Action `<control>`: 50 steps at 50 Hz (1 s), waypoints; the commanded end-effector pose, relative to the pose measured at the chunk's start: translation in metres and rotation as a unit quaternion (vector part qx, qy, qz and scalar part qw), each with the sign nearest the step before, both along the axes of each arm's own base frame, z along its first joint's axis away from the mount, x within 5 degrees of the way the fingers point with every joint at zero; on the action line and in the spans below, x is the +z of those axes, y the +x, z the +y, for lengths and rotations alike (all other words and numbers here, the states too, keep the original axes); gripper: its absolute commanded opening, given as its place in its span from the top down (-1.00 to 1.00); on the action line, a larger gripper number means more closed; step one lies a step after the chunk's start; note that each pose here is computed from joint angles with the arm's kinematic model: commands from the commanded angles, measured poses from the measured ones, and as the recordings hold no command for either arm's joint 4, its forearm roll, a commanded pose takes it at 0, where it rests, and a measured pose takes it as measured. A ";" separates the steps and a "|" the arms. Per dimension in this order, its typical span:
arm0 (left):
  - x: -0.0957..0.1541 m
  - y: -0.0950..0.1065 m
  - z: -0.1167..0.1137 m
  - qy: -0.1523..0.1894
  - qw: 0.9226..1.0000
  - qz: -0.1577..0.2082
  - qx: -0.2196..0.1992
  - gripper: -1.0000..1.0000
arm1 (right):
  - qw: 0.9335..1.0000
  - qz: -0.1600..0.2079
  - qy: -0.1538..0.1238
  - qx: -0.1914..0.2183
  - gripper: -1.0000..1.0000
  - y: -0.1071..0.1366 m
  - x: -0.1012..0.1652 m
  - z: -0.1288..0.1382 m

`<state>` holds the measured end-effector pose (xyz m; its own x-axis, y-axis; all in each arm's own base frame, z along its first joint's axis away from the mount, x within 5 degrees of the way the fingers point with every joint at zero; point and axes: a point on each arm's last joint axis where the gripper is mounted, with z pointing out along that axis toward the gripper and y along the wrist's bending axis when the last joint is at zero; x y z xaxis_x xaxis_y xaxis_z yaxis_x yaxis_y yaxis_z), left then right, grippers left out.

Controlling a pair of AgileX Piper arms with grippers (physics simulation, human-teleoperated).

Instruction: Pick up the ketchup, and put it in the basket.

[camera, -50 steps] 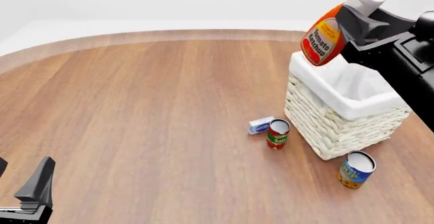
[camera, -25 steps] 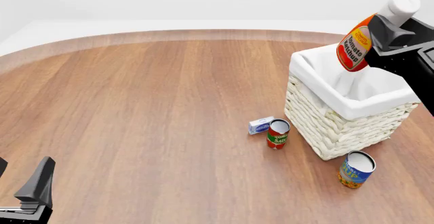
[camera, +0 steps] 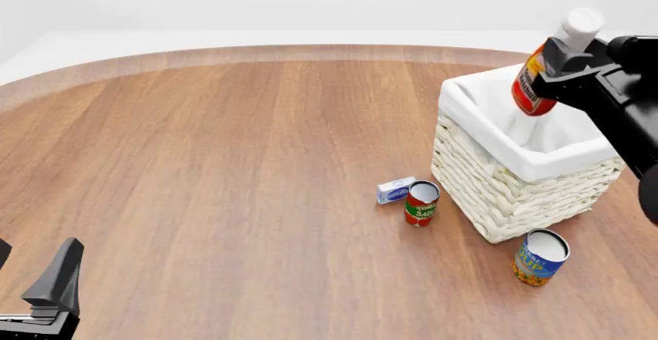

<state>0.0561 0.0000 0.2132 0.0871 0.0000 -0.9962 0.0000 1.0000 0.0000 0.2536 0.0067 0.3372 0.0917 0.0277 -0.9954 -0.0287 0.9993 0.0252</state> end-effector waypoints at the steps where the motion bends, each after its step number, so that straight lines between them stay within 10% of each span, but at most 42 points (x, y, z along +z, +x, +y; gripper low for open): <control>1: 0.000 0.000 0.000 0.000 1.000 0.000 0.000 -1.00 | 1.000 0.024 0.002 -0.011 1.00 0.021 -0.011 -0.005; 50: 0.000 0.000 0.000 0.000 1.000 0.000 0.000 -1.00 | 0.993 0.109 -0.002 -0.043 1.00 0.057 -0.061 -0.026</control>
